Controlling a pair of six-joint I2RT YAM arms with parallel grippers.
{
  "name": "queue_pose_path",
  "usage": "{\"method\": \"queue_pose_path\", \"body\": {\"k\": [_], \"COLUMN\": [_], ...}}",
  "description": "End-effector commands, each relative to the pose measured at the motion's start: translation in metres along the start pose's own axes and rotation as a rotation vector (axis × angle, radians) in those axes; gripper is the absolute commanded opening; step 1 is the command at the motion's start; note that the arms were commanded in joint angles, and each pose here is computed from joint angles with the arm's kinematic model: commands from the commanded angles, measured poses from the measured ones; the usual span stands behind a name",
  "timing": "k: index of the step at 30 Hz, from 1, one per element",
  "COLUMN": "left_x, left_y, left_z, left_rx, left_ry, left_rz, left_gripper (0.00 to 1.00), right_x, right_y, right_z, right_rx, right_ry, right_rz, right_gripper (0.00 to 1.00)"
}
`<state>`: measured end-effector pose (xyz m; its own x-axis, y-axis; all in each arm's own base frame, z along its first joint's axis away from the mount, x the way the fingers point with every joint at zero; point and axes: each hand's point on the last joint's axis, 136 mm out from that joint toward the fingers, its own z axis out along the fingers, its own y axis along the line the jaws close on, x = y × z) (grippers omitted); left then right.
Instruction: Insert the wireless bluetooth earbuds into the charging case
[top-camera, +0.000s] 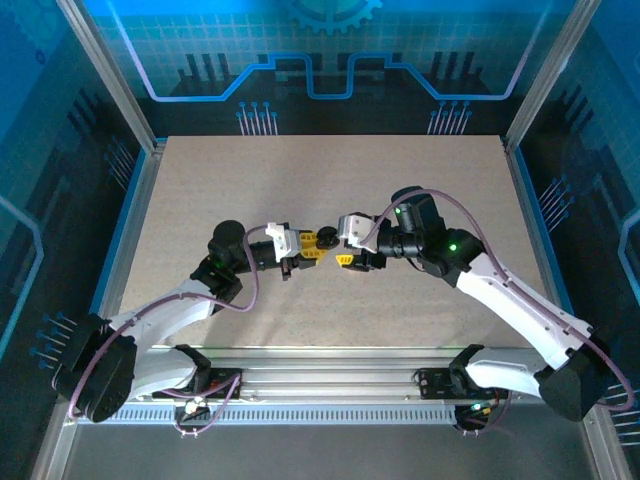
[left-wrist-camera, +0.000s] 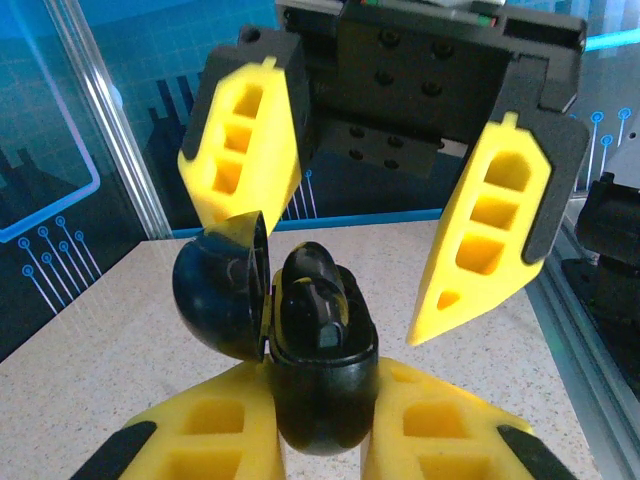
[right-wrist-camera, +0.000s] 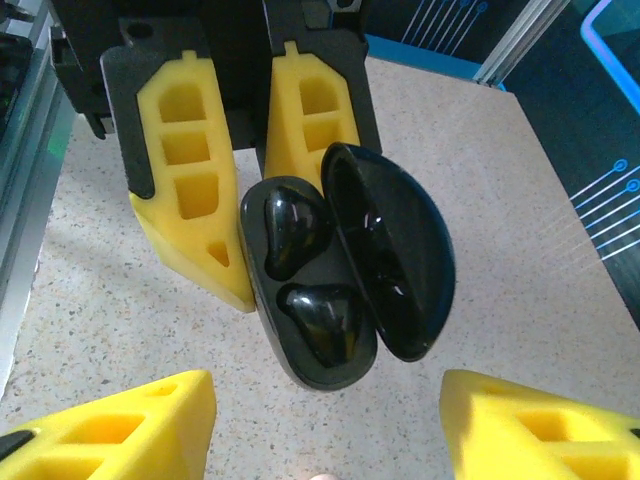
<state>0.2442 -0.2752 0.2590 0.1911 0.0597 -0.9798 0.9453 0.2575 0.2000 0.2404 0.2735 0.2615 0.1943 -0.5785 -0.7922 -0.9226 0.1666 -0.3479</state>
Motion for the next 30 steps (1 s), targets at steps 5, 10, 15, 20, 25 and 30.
{"method": "queue_pose_path", "body": {"k": [5,10,15,20,25,30], "left_x": [-0.009,-0.008,-0.007,-0.006,-0.008,-0.008], "left_y": [-0.008,-0.006,-0.005,-0.005,-0.006,-0.008], "left_z": [0.0,0.001,0.002,0.002,0.002,0.001], "left_rx": [0.033,0.023,0.022,0.023,0.03,0.034], "left_ry": [-0.034,-0.031,-0.03,-0.033,-0.038,-0.041], "left_rz": [0.058,0.057,0.053,0.049,0.049,0.047], "left_gripper": [0.15,0.15,0.15,0.15,0.15,0.15], "right_x": [-0.021,-0.028,-0.027,-0.026,-0.024,-0.025], "right_y": [0.003,0.01,0.011,0.01,0.002,0.001], "right_z": [-0.004,-0.011,-0.018,-0.02,-0.016,-0.01], "right_rx": [-0.059,-0.076,-0.05,-0.04,-0.012,-0.04], "right_ry": [-0.059,-0.095,-0.1,-0.097,-0.079,-0.08], "right_rz": [-0.042,-0.101,-0.148,-0.161,-0.17,-0.176], "right_gripper": [0.56,0.51,0.47,0.44,0.44,0.43]}}
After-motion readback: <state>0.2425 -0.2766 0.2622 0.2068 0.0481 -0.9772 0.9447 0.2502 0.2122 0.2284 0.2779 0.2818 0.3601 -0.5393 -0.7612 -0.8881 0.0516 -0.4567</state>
